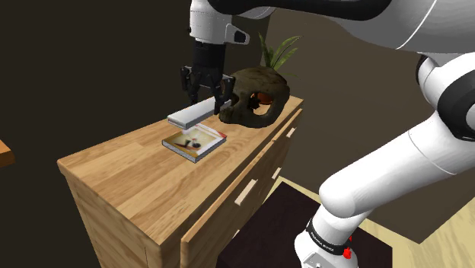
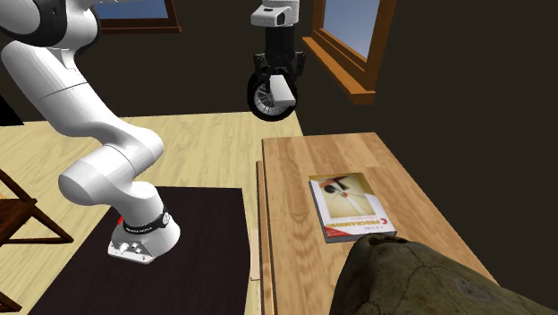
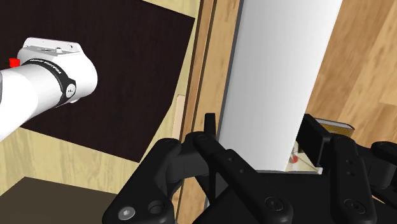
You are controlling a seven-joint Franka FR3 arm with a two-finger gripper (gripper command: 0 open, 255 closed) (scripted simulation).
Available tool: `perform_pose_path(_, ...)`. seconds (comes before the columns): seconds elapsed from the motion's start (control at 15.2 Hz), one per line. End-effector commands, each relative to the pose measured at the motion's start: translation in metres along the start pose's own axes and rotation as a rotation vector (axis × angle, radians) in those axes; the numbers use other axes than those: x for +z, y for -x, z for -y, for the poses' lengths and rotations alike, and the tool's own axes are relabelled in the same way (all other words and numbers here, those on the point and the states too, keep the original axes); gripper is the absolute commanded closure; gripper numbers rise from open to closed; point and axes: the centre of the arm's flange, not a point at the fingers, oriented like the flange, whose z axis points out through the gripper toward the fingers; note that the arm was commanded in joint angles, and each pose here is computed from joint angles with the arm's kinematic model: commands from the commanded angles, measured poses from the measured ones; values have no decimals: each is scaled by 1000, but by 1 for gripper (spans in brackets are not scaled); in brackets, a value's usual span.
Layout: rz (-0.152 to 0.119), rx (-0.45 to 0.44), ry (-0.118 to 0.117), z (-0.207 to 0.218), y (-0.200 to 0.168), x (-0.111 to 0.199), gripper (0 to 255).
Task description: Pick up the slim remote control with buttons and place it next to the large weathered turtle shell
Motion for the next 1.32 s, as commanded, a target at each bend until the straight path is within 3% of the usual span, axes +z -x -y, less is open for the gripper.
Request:
perform_pose_path(0.0,0,0,0,-1,0,-11,255)
perform_pose_path(0.92,0,0,0,-2,-1,-83,255)
perform_pose_path(1.25,0,0,0,-22,-64,-82,255)
